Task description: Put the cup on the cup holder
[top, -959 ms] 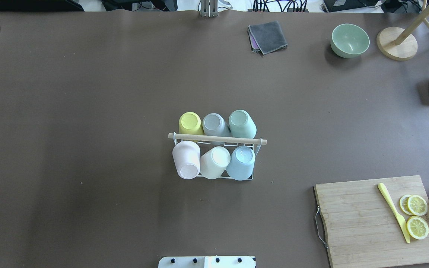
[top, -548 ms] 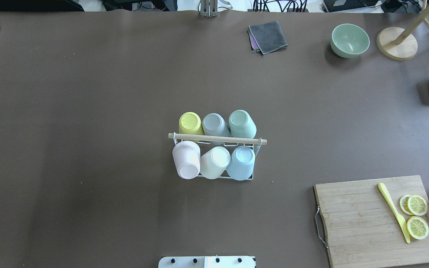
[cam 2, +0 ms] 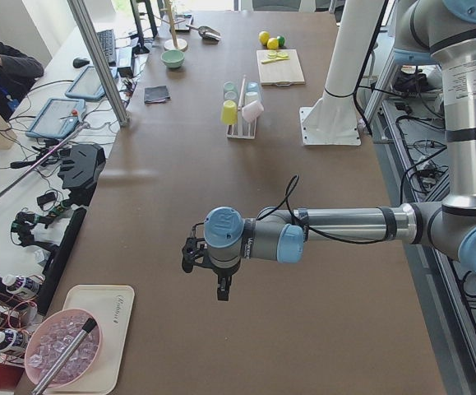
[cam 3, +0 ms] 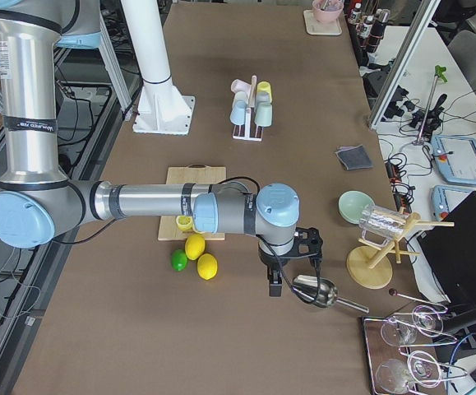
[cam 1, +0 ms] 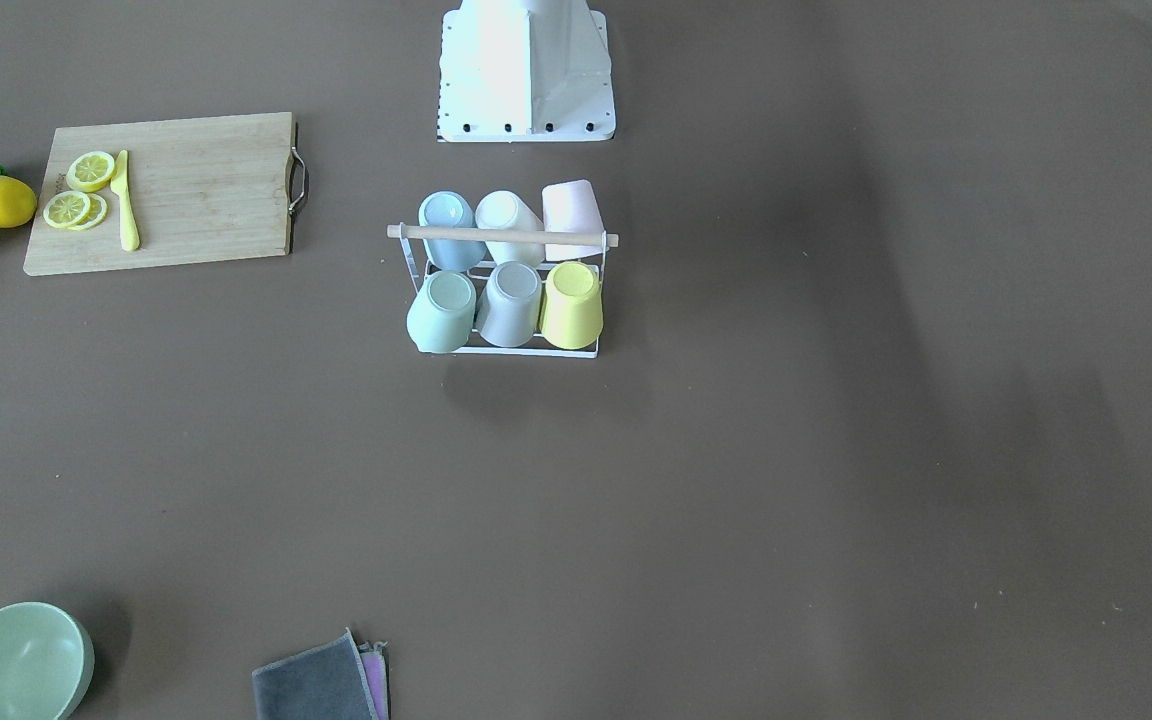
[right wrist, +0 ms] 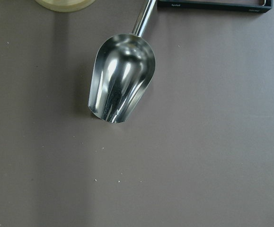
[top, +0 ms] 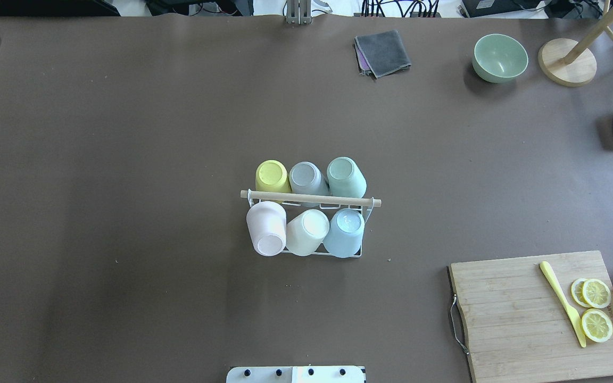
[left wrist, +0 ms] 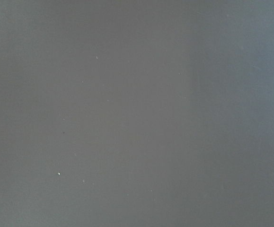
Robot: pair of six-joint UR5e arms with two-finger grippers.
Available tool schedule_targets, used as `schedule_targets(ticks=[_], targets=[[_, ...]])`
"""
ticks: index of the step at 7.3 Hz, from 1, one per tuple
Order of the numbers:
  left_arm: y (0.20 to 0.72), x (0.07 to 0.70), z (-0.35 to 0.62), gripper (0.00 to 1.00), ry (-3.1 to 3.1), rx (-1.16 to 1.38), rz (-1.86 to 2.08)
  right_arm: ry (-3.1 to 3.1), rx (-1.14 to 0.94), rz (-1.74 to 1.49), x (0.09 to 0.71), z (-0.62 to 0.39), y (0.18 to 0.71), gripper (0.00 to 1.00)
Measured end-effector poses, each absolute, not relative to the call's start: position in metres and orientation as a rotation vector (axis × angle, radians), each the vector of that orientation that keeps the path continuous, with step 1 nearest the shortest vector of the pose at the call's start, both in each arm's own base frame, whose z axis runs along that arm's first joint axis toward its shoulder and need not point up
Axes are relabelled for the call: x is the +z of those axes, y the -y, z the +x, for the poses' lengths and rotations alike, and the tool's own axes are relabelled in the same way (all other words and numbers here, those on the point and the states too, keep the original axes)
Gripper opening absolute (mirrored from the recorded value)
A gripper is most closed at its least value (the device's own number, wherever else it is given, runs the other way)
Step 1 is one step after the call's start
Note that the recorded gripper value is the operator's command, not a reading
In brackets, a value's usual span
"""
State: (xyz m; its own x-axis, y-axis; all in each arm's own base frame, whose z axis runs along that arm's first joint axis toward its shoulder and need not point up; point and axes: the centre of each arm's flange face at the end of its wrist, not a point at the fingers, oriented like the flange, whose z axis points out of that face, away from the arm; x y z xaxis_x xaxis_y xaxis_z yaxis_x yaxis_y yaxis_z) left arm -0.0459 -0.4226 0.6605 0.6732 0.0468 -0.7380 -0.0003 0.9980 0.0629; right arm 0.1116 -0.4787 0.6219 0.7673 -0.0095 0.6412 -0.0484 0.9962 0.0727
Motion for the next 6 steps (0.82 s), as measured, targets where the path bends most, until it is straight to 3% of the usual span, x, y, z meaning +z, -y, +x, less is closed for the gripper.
schedule_targets(ticks=[6], targets=[[0.4299,0.6636,-0.0443,0.98,-0.831,0.030,0.052,0.697,0.039,0.085,0.6106,0.1190,0.4757,1.00]])
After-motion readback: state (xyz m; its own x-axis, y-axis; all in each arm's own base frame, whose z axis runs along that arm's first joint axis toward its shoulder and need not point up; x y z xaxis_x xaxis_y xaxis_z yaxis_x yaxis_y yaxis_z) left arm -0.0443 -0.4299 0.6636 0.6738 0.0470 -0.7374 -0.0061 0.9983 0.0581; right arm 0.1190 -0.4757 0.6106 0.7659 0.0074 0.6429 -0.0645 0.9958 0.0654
